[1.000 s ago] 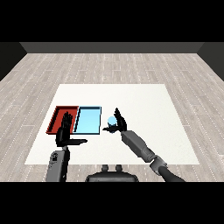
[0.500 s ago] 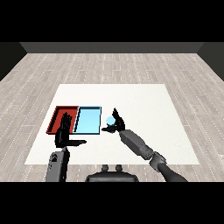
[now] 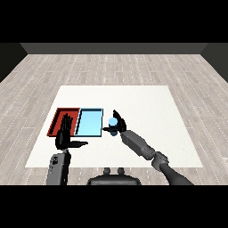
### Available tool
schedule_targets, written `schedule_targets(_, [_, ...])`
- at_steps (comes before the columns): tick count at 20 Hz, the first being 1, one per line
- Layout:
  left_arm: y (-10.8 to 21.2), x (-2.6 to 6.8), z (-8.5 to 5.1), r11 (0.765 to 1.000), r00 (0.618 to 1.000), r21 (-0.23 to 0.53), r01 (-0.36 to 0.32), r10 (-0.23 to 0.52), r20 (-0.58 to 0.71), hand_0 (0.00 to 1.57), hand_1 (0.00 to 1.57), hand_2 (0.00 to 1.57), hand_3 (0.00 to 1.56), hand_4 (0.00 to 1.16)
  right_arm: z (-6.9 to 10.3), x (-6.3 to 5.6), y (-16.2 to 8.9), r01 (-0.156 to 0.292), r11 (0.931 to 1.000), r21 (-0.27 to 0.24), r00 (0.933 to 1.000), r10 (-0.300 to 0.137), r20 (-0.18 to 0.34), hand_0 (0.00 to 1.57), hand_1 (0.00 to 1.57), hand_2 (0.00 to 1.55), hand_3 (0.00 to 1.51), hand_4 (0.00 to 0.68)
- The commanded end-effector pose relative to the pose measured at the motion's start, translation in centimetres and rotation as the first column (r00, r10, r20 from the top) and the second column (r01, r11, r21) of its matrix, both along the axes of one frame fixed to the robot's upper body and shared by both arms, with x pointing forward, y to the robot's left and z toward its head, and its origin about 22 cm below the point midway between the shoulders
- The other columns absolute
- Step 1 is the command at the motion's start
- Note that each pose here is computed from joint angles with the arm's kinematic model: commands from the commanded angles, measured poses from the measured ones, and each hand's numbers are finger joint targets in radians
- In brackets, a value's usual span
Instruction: Pick the blue can and put it in the blue box
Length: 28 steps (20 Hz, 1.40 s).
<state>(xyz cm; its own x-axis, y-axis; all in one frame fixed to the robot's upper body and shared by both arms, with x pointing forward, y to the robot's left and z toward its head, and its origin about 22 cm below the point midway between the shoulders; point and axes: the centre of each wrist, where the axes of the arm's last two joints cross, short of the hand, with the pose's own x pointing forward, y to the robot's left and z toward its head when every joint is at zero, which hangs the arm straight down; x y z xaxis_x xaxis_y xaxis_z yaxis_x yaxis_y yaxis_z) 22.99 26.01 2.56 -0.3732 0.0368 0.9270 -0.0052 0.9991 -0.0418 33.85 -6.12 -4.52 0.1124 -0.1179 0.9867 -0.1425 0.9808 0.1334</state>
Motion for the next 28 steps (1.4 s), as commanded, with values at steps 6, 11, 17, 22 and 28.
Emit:
schedule_targets(6, [-0.2, -0.10, 0.3, 1.000, 1.000, 0.001, -0.005, 0.005, -0.005, 0.00, 0.00, 0.00, 0.00, 0.00, -0.4, 0.4, 0.2, 0.042, 0.9227, -0.383, 0.9963, -0.068, -0.053, 1.49, 1.49, 1.53, 1.49, 0.535])
schedule_targets(11, [-1.1, 1.11, -0.4, 1.000, 1.000, 0.004, -0.013, 0.013, -0.002, 0.00, 0.00, 0.00, 0.00, 0.00, -0.9, -0.5, 0.5, 0.034, 0.9138, -0.405, 0.9976, -0.056, -0.041, 1.54, 1.54, 1.53, 1.48, 0.538])
schedule_targets(17, [-0.9, 1.31, -1.0, 1.000, 1.000, 0.000, 0.025, -0.025, -0.010, 0.00, 0.00, 0.00, 0.00, 0.00, 3.9, 2.3, 1.4, 0.027, 0.9385, -0.344, 0.9936, 0.013, 0.112, 1.49, 1.49, 1.47, 1.41, 0.566])
schedule_targets(22, [-2.5, 1.10, -0.3, 0.997, 0.996, 0.023, 0.078, -0.077, -0.037, 0.00, 0.00, 0.00, 0.00, 0.00, 3.1, 0.5, 0.5, 0.007, 0.9399, -0.341, 0.9813, 0.059, 0.183, 1.53, 1.53, 1.48, 1.41, 0.567])
schedule_targets(28, [-5.8, 1.92, 1.1, 0.987, 0.988, 0.062, 0.151, -0.148, -0.047, 0.00, 0.00, 0.00, 0.00, 0.00, 5.9, -1.4, -1.0, 0.044, 0.9432, -0.329, 0.9645, 0.046, 0.260, 1.53, 1.53, 1.48, 1.42, 0.584])
